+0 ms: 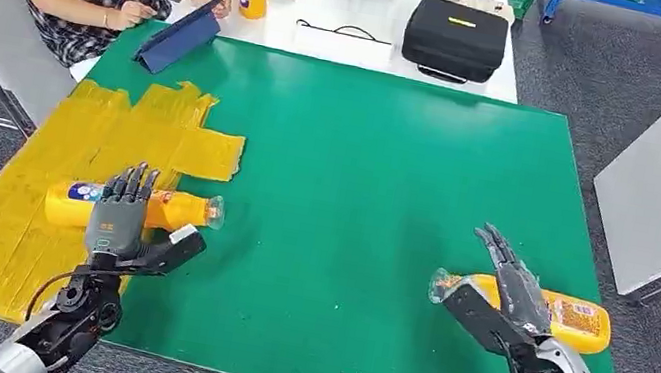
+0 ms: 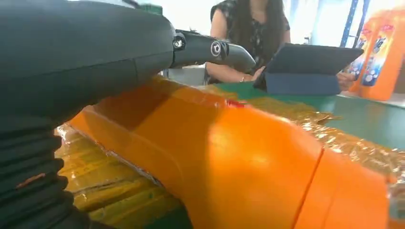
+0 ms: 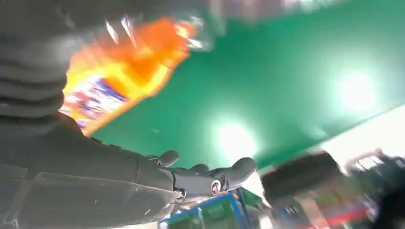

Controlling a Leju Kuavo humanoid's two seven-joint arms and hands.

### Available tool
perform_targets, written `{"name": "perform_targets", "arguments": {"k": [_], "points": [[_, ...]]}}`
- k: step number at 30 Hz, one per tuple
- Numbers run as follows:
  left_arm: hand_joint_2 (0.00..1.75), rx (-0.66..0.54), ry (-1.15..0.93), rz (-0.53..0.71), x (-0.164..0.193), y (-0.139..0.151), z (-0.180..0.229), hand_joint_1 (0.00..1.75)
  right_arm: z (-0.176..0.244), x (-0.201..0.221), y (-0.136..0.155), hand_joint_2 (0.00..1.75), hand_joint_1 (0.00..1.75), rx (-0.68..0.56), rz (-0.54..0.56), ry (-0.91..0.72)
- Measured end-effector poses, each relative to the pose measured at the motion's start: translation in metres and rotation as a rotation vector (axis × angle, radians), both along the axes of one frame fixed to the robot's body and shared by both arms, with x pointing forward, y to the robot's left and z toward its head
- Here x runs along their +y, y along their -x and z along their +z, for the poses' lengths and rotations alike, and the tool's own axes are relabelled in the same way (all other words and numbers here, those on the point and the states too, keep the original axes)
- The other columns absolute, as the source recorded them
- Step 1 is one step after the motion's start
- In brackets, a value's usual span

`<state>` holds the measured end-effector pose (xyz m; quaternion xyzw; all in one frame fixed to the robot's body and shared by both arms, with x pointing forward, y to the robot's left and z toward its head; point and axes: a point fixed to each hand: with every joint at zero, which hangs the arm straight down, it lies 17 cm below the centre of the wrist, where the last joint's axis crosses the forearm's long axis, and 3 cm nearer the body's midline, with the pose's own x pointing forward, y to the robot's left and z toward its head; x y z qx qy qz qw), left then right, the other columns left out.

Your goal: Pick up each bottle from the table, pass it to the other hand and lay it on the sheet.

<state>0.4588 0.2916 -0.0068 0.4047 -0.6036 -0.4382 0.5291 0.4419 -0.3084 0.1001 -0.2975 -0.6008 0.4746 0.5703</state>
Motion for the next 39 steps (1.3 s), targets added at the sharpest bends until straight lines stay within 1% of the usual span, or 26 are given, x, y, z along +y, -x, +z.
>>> {"name": "perform_targets", "arguments": {"k": [3, 6, 8, 11, 13, 15, 18, 21, 25, 30, 33, 39], "points": [[0.0, -0.008, 0.032, 0.002, 0.001, 0.003, 0.002, 0.0, -0.005, -0.023, 0.009, 1.75, 0.0, 0.019, -0.025, 0.038], [0.0, -0.018, 0.045, -0.001, 0.0, 0.003, 0.006, 0.0, -0.004, -0.033, 0.013, 1.75, 0.0, 0.025, -0.032, 0.057], [0.0, -0.036, 0.1, -0.003, 0.0, 0.005, 0.011, 0.0, -0.005, -0.04, 0.017, 1.75, 0.0, 0.028, -0.041, 0.079], [0.0, -0.068, 0.274, 0.029, 0.005, 0.01, 0.024, 0.0, -0.01, -0.061, 0.033, 1.75, 0.0, 0.047, -0.056, 0.123], [0.0, -0.101, 0.433, 0.058, 0.012, 0.012, 0.038, 0.0, -0.016, -0.076, 0.049, 1.75, 0.0, 0.068, -0.069, 0.142], [0.0, -0.153, 0.573, 0.088, 0.022, 0.015, 0.057, 0.0, -0.021, -0.088, 0.066, 1.75, 0.0, 0.091, -0.078, 0.161], [0.0, -0.243, 0.738, 0.092, 0.032, 0.018, 0.091, 0.0, -0.021, -0.107, 0.079, 1.75, 0.0, 0.104, -0.097, 0.224], [0.0, -0.303, 0.879, 0.063, 0.029, 0.021, 0.122, 0.0, -0.018, -0.121, 0.08, 1.75, 0.0, 0.086, -0.121, 0.304], [0.0, -0.364, 0.922, 0.023, 0.023, 0.027, 0.151, 0.0, -0.015, -0.127, 0.08, 1.75, 0.0, 0.079, -0.133, 0.322], [0.0, -0.394, 0.94, 0.011, 0.023, 0.029, 0.163, 0.0, -0.013, -0.131, 0.08, 1.75, 0.0, 0.074, -0.142, 0.327], [0.0, -0.388, 1.024, -0.013, 0.021, 0.031, 0.168, 0.0, -0.014, -0.134, 0.08, 1.75, 0.0, 0.083, -0.145, 0.331], [0.0, -0.427, 1.083, -0.072, 0.009, 0.034, 0.194, 0.0, -0.025, -0.158, 0.08, 1.75, 0.0, 0.116, -0.186, 0.377]]}}
